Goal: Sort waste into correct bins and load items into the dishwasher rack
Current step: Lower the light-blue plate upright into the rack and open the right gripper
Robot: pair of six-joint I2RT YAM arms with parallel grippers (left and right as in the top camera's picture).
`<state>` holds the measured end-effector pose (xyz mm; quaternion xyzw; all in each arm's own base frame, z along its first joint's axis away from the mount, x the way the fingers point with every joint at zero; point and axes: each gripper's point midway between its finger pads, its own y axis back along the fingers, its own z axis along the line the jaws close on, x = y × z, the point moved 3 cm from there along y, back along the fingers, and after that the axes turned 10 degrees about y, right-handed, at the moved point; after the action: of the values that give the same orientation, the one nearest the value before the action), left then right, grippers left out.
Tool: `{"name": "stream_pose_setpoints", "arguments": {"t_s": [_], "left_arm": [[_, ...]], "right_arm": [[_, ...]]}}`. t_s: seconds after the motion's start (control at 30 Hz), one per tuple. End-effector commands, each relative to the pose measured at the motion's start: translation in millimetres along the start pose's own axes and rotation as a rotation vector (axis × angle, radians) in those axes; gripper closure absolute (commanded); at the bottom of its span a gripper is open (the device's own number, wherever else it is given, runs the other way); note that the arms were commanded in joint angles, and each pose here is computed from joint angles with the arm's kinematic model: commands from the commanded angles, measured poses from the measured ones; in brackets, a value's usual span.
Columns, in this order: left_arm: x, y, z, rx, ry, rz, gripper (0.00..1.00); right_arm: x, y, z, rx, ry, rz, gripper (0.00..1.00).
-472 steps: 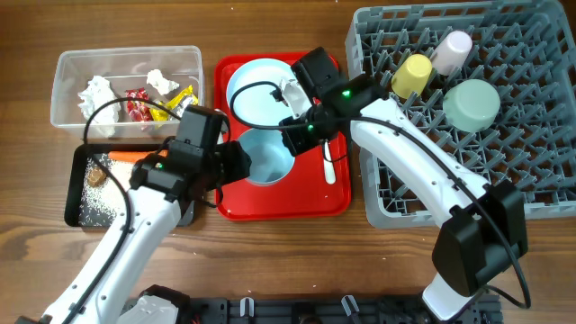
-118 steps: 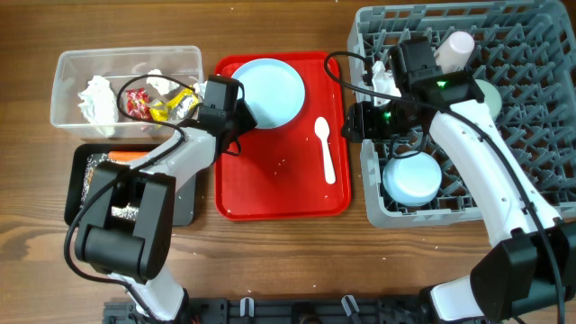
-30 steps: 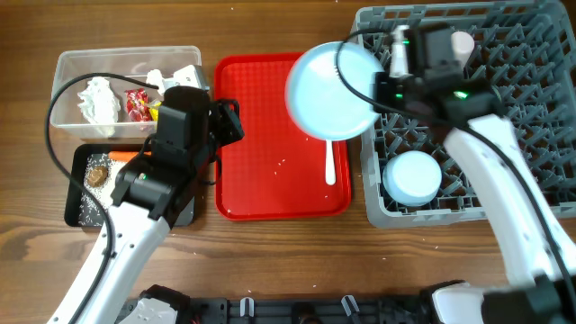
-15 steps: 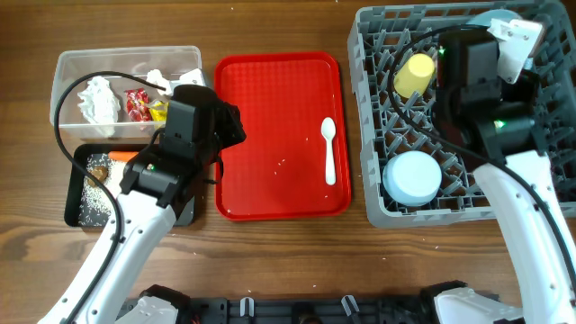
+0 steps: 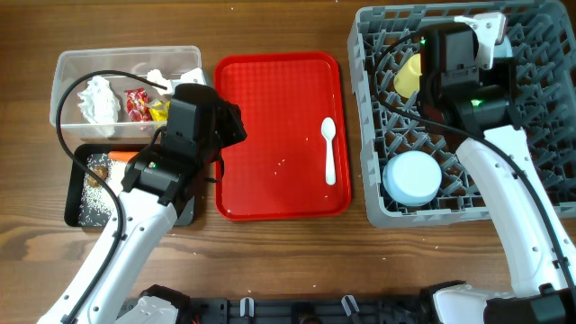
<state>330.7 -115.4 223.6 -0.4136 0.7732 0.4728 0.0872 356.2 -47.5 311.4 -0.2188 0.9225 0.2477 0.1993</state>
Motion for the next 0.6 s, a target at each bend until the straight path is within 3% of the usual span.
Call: {"name": "stream_pose_setpoints", "arguments": {"t_s": [0.0, 0.57], "left_arm": [[-5, 0, -1, -0.005, -0.022, -0.02, 0.67], [-5, 0, -1, -0.008, -0.022, -0.018, 0.67]], "right_arm": [[5, -2, 20, -0.098, 0.003, 0.011, 0.96], [6, -15, 32, -0.034, 0.302, 0.054, 0.96]]}}
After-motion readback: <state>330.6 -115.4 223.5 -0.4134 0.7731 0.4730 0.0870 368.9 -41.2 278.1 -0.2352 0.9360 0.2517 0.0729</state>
